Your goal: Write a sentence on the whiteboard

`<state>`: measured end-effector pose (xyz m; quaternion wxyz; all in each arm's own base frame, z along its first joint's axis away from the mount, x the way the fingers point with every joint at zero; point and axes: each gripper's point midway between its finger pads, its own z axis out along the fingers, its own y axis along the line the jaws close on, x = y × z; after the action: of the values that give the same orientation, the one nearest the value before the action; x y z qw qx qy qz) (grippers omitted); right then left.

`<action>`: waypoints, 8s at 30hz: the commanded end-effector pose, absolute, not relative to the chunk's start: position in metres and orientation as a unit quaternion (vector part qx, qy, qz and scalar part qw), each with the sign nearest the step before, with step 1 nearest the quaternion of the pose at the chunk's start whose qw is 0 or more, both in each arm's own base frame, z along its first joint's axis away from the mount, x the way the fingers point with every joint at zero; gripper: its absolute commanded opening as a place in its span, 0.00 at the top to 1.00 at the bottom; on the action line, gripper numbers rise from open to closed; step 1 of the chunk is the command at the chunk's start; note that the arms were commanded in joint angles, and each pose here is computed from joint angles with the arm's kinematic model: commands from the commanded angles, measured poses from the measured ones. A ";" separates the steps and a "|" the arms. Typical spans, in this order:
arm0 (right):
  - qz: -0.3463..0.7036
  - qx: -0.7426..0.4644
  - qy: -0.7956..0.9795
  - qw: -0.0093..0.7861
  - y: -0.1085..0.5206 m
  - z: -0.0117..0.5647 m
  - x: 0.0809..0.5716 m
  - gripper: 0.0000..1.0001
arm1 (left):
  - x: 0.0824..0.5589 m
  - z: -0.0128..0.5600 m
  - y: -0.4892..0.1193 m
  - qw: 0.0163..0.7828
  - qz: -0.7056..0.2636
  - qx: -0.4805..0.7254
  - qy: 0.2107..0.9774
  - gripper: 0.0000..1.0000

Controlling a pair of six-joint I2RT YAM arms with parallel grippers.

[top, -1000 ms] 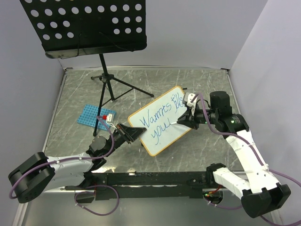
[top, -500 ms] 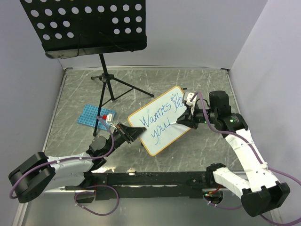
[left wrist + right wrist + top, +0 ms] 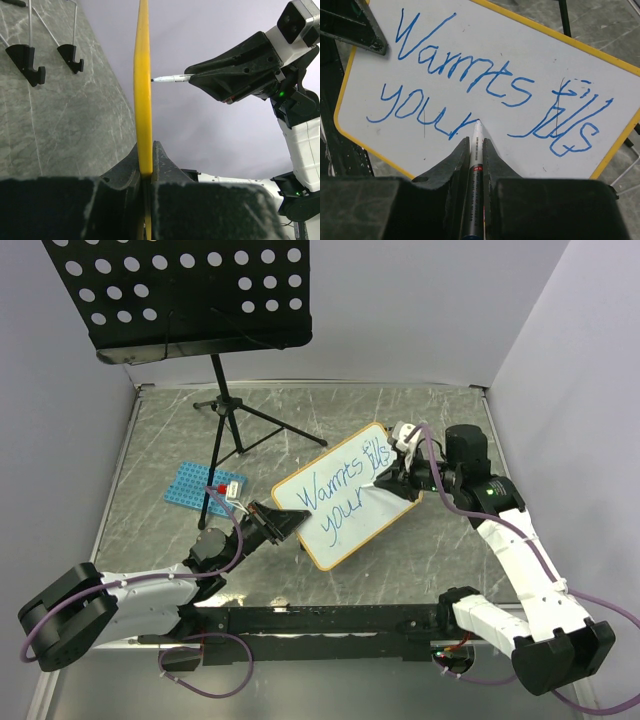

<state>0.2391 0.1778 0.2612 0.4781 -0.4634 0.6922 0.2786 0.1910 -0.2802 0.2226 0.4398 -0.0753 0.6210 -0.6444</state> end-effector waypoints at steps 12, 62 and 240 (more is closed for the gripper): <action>0.291 -0.484 0.637 0.525 0.172 0.312 0.203 1.00 | 0.179 0.293 -0.268 0.473 -0.707 -0.066 0.521 0.99; 0.304 -0.469 0.650 0.515 0.156 0.292 0.207 1.00 | 0.173 0.292 -0.262 0.473 -0.710 -0.062 0.518 0.99; 0.246 -0.456 0.694 0.500 0.154 0.277 0.237 1.00 | 0.176 0.295 -0.260 0.478 -0.706 -0.059 0.519 0.99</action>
<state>0.2236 0.1536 0.2577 0.4656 -0.4596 0.7087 0.2641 0.1860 -0.2721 0.2275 0.4411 -0.0699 0.6168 -0.6481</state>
